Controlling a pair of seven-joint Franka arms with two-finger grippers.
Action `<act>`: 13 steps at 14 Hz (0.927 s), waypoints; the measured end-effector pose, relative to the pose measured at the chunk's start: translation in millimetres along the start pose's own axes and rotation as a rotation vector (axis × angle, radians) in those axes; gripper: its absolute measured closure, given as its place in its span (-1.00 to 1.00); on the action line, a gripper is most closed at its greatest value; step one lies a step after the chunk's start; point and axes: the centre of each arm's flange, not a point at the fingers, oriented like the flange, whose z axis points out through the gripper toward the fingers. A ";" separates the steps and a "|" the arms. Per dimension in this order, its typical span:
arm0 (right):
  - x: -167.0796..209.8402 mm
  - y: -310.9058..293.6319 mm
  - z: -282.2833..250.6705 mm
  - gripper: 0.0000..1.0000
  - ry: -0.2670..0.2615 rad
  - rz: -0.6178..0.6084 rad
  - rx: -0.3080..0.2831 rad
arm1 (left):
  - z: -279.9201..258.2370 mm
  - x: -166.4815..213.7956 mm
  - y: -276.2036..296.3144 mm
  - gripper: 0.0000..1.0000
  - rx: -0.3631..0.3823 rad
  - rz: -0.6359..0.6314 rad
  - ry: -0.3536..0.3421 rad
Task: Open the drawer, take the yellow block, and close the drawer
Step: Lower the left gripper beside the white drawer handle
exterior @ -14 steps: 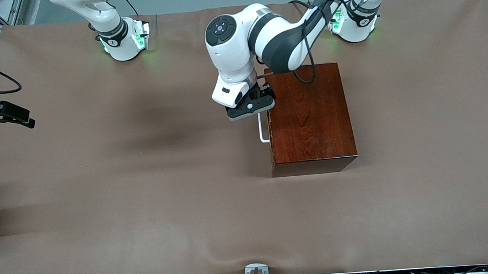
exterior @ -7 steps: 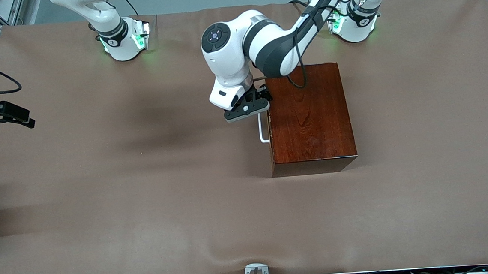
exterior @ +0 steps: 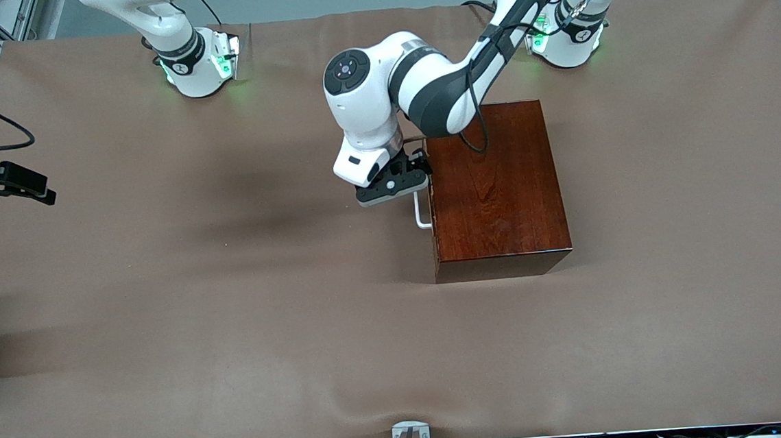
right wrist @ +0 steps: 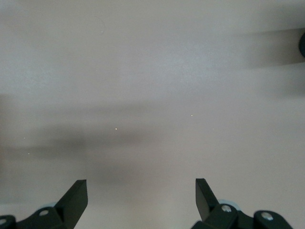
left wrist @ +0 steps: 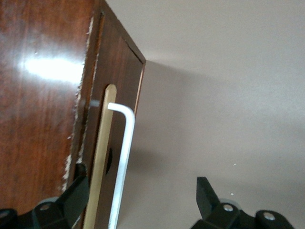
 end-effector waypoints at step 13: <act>0.0 0.0 0.0 -1.00 0.000 0.000 0.000 | 23.2 0.2 15.9 -1.00 -0.015 0.118 0.013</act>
